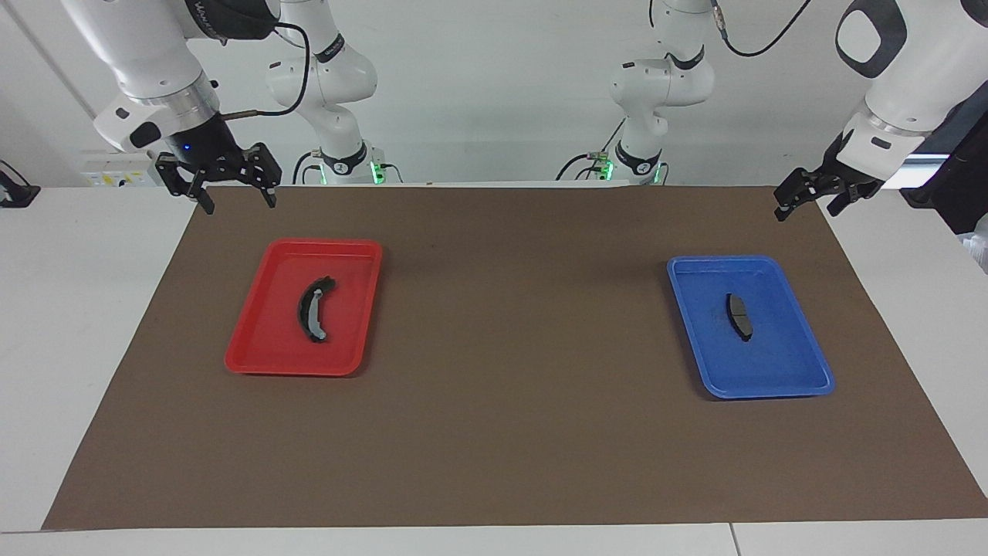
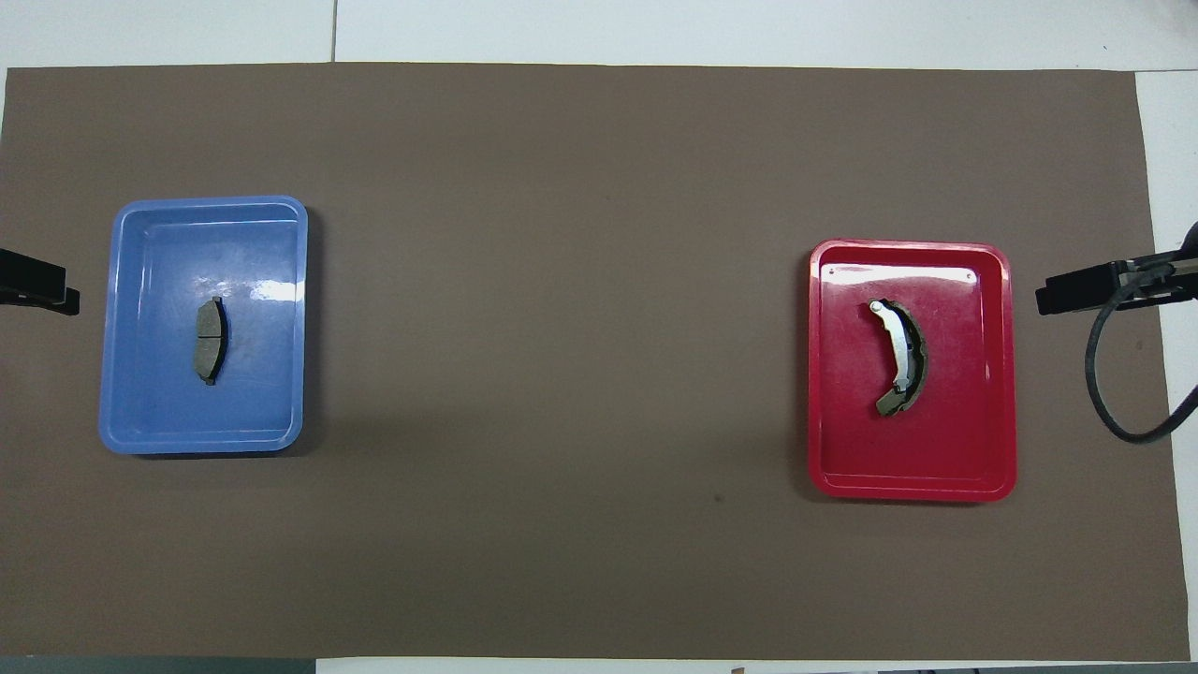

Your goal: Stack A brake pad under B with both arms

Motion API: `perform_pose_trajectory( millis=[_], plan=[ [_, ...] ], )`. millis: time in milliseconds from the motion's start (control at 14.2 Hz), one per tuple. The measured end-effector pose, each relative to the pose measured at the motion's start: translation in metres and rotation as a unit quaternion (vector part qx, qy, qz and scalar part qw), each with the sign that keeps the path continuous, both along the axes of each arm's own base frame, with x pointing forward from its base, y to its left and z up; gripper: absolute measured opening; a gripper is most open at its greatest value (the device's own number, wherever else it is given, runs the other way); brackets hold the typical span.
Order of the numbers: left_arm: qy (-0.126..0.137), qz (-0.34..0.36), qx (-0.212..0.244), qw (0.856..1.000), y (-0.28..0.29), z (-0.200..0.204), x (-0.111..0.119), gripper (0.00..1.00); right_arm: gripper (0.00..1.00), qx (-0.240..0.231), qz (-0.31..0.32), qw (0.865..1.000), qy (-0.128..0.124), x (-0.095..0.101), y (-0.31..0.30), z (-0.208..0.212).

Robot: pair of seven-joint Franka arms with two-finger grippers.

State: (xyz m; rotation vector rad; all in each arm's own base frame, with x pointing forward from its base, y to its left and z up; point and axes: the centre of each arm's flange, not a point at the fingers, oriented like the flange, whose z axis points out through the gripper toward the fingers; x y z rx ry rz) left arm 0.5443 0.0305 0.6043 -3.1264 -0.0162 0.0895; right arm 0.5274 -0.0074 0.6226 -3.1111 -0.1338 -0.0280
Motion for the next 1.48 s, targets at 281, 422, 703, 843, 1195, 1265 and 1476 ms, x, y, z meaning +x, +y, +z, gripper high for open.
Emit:
perform_pose_trajectory(
  millis=[281, 422, 703, 843, 1195, 1265, 1476],
  plan=[
    [-0.027, -0.002, 0.001, 1.0, 0.0, -0.01, 0.008, 1.0, 1.0, 0.0, 0.0, 1.0, 0.0, 0.0, 0.0, 0.0],
    [-0.03, -0.013, 0.001, 0.999, 0.0, -0.026, 0.01, 1.0, 1.0, 0.0, 0.009, 1.0, 0.0, 0.0, 0.01, 0.0],
    [-0.048, -0.024, 0.002, 0.999, 0.0, -0.064, 0.016, 1.0, 1.0, 0.0, 0.016, 1.0, 0.0, 0.0, 0.017, 0.0],
    [-0.056, -0.03, 0.003, 0.998, 0.001, -0.099, 0.017, 1.0, 1.0, 0.0, 0.015, 1.0, 0.0, 0.0, 0.016, 0.0],
    [-0.055, -0.045, 0.007, 0.997, 0.01, -0.201, 0.021, 1.0, 1.0, 0.0, 0.015, 1.0, 0.0, 0.0, 0.016, 0.0],
    [-0.057, -0.045, 0.008, 0.997, 0.011, -0.22, 0.02, 1.0, 1.0, 0.0, 0.015, 1.0, 0.0, 0.0, 0.016, 0.0],
    [-0.047, -0.045, 0.008, 0.998, 0.015, -0.264, 0.01, 1.0, 1.0, 0.0, 0.015, 1.0, 0.0, 0.0, 0.016, 0.0]
  ],
)
